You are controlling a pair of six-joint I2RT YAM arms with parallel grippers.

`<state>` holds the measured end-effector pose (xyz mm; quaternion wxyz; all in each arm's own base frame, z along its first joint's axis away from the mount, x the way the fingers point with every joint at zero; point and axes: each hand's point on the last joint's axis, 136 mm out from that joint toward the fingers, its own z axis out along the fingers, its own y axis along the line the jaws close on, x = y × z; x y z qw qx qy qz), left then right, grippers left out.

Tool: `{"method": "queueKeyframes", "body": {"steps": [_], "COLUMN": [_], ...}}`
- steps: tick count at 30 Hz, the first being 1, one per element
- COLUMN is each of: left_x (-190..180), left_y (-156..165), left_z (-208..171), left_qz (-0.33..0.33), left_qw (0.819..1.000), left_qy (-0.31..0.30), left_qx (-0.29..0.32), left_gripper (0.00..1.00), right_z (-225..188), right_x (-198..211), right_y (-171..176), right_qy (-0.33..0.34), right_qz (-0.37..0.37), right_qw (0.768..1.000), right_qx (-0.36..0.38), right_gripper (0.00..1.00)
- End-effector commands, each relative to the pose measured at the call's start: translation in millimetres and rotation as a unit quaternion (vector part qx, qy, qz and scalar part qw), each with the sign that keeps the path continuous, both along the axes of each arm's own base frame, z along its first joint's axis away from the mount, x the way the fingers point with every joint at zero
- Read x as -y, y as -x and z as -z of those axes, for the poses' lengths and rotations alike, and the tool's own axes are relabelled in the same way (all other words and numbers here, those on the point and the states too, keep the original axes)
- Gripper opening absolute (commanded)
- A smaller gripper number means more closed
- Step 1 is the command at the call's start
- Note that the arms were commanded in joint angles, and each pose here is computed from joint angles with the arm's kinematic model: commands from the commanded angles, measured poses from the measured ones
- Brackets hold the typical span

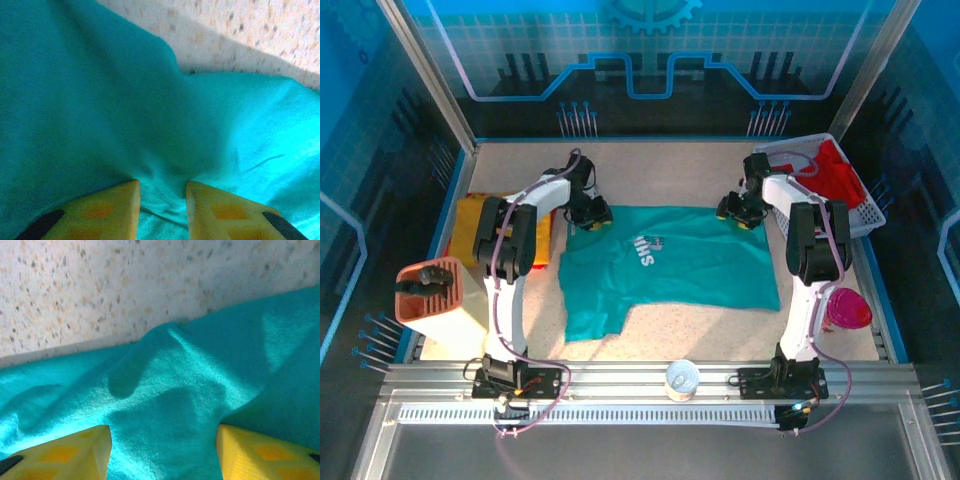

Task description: Fold and stack the t-shirts

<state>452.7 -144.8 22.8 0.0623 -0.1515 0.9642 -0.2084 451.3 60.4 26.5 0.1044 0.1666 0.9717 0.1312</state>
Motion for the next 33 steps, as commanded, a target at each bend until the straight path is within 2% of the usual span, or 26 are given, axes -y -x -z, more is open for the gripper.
{"method": "queueKeyframes", "body": {"steps": [1, 5, 10, 11, 13, 16, 19, 24, 29, 33], "left_x": [-3, -1, -1, -1, -1, -4, -6, -10, -12, -17], "left_y": [-2, -1, 3, 3, 5, 8, 16, 41, 79, 114], "left_z": [1, -13, -46, -53, -69, -93, -117, -144, -149, -140], "left_qz": [0.019, 0.025, 0.031, 0.032, 0.034, 0.032, 0.029, 0.024, 0.021, 0.009], "left_qw": [1.0, 1.0, 0.998, 0.997, 0.995, 0.992, 0.985, 0.977, 0.978, 0.982], "left_qy": [-0.005, 0.003, 0.008, 0.011, 0.013, 0.005, -0.003, -0.005, -0.006, -0.017], "left_qx": [-0.008, 0.007, 0.056, 0.067, 0.088, 0.124, 0.171, 0.21, 0.206, 0.189], "left_gripper": [0.33, 0.38, 0.41, 0.42, 0.43, 0.48, 0.61, 0.79, 0.84, 0.79], "right_z": [7, -7, -47, -54, -71, -96, -113, -117, -113, -101], "right_x": [9, 2, -4, -3, -4, -6, 0, 7, 7, 6], "right_y": [-2, -4, -1, 1, 5, 14, 30, 64, 99, 129], "right_qy": [0.014, -0.005, -0.02, -0.017, -0.017, -0.006, 0.025, 0.004, -0.011, -0.016], "right_qz": [-0.003, -0.019, -0.027, -0.024, -0.021, -0.027, -0.024, 0.004, 0.014, 0.014], "right_qw": [1.0, 1.0, 0.995, 0.995, 0.994, 0.991, 0.99, 0.99, 0.99, 0.991], "right_qx": [-0.018, 0.02, 0.09, 0.095, 0.106, 0.13, 0.14, 0.138, 0.142, 0.132], "right_gripper": [0.59, 0.63, 0.8, 0.84, 1.0, 1.0, 1.0, 1.0, 1.0, 0.97]}}
